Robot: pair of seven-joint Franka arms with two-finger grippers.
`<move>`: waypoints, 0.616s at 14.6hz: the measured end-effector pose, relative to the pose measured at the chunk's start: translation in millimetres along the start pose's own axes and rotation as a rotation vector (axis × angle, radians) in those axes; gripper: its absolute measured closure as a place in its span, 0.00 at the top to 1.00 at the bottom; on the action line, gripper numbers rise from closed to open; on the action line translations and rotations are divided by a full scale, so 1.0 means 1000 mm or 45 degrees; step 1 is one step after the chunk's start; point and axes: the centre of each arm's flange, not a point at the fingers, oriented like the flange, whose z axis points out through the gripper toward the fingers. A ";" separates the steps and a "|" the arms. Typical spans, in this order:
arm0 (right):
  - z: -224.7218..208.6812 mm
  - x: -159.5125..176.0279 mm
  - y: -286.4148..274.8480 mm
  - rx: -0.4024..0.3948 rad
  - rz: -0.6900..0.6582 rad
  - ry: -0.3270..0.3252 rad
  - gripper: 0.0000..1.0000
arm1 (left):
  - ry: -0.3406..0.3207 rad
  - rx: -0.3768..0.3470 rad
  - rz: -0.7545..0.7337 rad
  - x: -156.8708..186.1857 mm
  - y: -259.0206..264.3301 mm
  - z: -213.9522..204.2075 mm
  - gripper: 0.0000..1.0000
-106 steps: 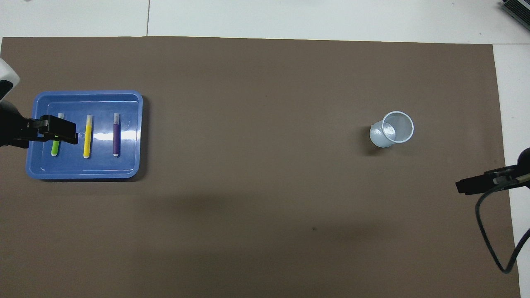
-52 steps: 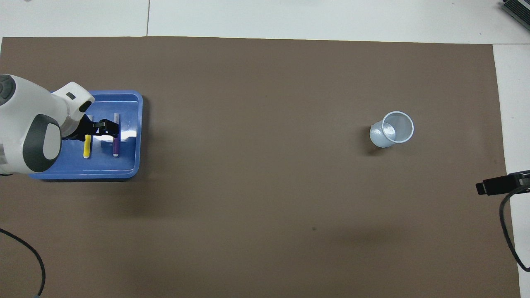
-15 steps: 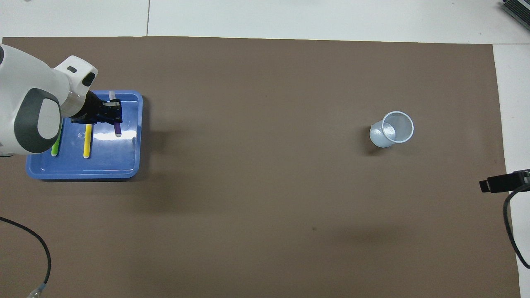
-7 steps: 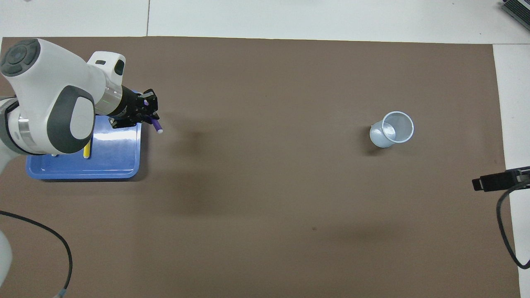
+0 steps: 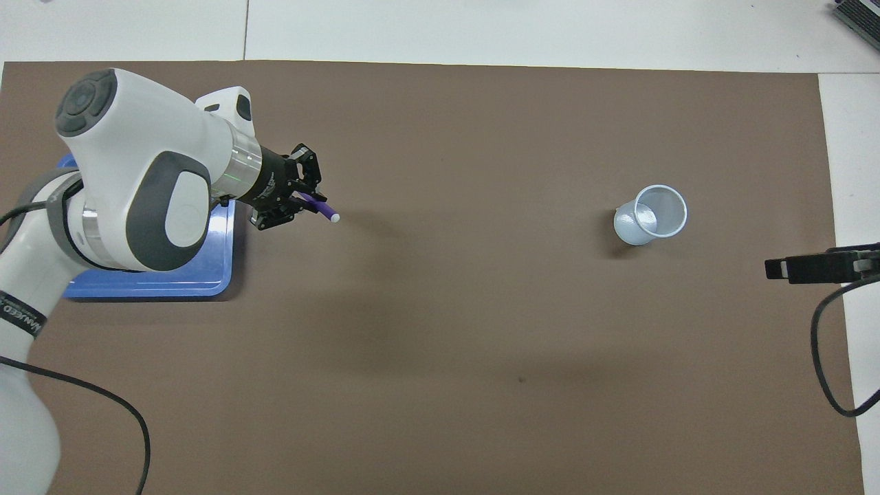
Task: Transfer and insert pens with both arms
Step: 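Lift the purple pen out of the tray with the left gripper, then carry the pen toward center while the right gripper reaches toward it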
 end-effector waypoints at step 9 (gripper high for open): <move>0.072 0.063 -0.013 0.457 0.149 0.140 1.00 | -0.028 -0.178 -0.382 -0.138 0.049 0.027 0.17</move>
